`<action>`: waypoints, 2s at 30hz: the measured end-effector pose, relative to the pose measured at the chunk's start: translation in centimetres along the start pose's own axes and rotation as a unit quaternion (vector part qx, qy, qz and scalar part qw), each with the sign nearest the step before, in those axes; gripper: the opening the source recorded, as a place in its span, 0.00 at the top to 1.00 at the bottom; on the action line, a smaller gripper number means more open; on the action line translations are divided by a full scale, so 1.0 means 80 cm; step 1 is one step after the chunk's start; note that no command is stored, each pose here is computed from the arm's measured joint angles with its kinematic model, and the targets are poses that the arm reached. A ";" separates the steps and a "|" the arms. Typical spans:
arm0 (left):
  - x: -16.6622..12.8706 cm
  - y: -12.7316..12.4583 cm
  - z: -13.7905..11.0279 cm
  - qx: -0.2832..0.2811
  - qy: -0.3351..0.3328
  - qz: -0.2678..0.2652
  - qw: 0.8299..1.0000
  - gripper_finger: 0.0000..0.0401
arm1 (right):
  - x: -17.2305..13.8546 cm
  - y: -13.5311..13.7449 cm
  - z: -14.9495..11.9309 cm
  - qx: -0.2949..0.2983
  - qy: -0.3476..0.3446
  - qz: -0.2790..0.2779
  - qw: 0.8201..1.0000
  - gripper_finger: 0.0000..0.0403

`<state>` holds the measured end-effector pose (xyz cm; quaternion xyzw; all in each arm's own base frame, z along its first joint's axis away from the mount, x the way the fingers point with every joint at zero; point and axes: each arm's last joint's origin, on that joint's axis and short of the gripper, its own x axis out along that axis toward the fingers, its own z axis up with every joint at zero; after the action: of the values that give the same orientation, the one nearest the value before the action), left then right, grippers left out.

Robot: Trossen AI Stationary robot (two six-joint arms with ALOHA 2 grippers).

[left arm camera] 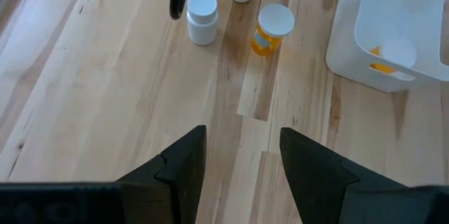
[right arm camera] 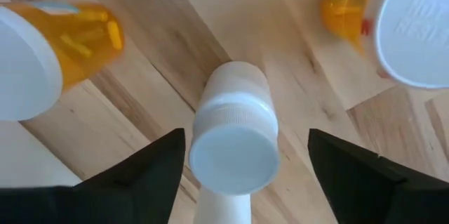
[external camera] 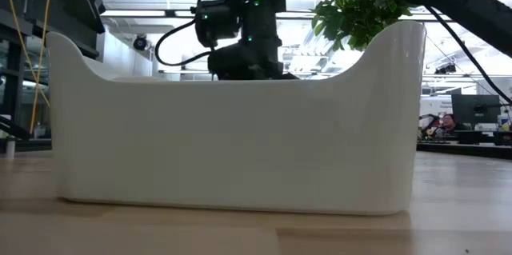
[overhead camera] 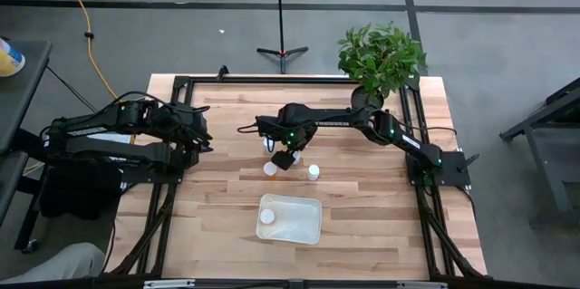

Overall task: Pick and place pill bottles into a basket
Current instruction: Put the middle white pill bottle in the white bin

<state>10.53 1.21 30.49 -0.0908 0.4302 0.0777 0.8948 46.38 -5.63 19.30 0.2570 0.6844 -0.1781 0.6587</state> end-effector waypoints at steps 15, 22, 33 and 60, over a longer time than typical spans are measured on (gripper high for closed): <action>0.000 0.000 0.000 -0.011 0.000 0.000 1.000 0.46 | -0.001 0.005 -0.002 -0.005 -0.007 -0.002 1.000 0.63; 0.000 0.000 0.000 -0.011 0.000 0.000 1.000 0.46 | 0.000 0.012 -0.006 -0.012 -0.004 -0.002 1.000 0.63; 0.000 0.000 0.000 -0.025 0.000 0.000 1.000 0.46 | 0.003 0.031 -0.019 -0.052 0.002 -0.005 0.999 0.63; 0.000 0.000 0.000 -0.027 -0.002 0.000 1.000 0.46 | -0.060 0.043 -0.058 -0.104 -0.027 0.000 0.994 0.63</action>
<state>10.54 1.21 30.51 -0.1144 0.4266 0.0896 0.8927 44.65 -0.70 24.74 0.1820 0.6811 -0.1126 0.7002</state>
